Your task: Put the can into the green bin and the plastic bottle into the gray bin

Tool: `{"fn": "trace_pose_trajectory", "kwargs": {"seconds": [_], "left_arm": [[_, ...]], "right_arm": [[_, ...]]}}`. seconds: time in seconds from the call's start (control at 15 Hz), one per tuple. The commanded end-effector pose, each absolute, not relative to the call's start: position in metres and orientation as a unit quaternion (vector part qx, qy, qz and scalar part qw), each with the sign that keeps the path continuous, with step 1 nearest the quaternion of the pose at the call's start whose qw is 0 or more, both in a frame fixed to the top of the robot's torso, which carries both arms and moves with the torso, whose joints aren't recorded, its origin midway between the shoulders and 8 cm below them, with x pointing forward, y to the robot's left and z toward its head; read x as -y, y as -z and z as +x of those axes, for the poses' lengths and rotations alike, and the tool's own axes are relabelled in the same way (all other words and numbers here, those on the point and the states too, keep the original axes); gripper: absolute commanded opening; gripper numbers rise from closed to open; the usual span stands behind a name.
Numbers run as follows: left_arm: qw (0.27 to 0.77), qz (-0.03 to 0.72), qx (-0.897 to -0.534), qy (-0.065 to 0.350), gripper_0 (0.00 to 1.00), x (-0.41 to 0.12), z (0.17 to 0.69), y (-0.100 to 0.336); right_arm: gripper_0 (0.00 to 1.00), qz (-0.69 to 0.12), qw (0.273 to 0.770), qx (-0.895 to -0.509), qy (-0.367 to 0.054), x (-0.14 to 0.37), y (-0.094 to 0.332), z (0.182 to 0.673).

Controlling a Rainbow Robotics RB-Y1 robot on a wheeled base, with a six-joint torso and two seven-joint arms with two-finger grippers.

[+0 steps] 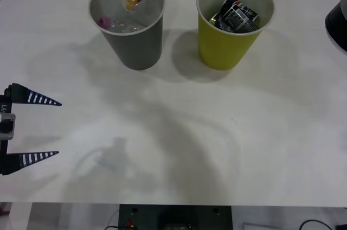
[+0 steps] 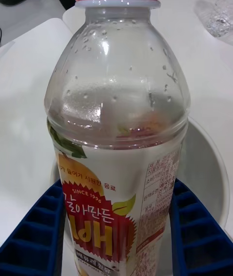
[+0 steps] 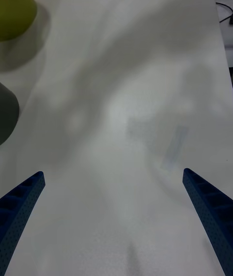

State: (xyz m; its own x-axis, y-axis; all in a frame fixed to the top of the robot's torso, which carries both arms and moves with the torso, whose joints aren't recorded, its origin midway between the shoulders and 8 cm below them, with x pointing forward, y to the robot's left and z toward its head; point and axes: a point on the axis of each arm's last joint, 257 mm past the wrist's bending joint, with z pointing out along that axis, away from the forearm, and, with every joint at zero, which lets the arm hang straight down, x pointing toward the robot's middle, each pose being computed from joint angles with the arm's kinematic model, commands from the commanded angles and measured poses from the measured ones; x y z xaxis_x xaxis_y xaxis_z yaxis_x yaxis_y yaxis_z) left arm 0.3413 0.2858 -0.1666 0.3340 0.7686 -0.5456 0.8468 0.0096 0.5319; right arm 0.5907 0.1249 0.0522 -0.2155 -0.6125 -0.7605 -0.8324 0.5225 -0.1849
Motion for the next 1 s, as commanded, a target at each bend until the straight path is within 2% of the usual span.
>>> {"fn": "trace_pose_trajectory", "kwargs": {"seconds": [0.07,0.27,0.4,0.73,1.0], "left_arm": [[0.417,0.702,-0.575,0.047,0.98,-0.286,0.341,0.167],[0.417,0.702,-0.575,0.047,0.98,-0.286,0.341,0.167],[0.417,0.702,-0.575,0.047,0.98,-0.286,0.341,0.167],[0.417,0.702,-0.575,0.047,0.98,-0.286,0.341,0.167],[0.417,0.702,-0.575,0.047,0.98,-0.286,0.341,0.167]], "right_arm": [[1.0,-0.468,0.413,-0.769,-0.137,-0.121,-0.054,0.592],[1.0,-0.471,0.398,-0.774,-0.141,-0.104,-0.056,0.589],[1.0,-0.477,0.382,-0.774,-0.166,-0.087,-0.064,0.58],[1.0,-0.497,0.342,-0.773,-0.195,-0.019,-0.085,0.556],[1.0,-0.505,0.332,-0.766,-0.218,0.026,-0.085,0.539]]}}
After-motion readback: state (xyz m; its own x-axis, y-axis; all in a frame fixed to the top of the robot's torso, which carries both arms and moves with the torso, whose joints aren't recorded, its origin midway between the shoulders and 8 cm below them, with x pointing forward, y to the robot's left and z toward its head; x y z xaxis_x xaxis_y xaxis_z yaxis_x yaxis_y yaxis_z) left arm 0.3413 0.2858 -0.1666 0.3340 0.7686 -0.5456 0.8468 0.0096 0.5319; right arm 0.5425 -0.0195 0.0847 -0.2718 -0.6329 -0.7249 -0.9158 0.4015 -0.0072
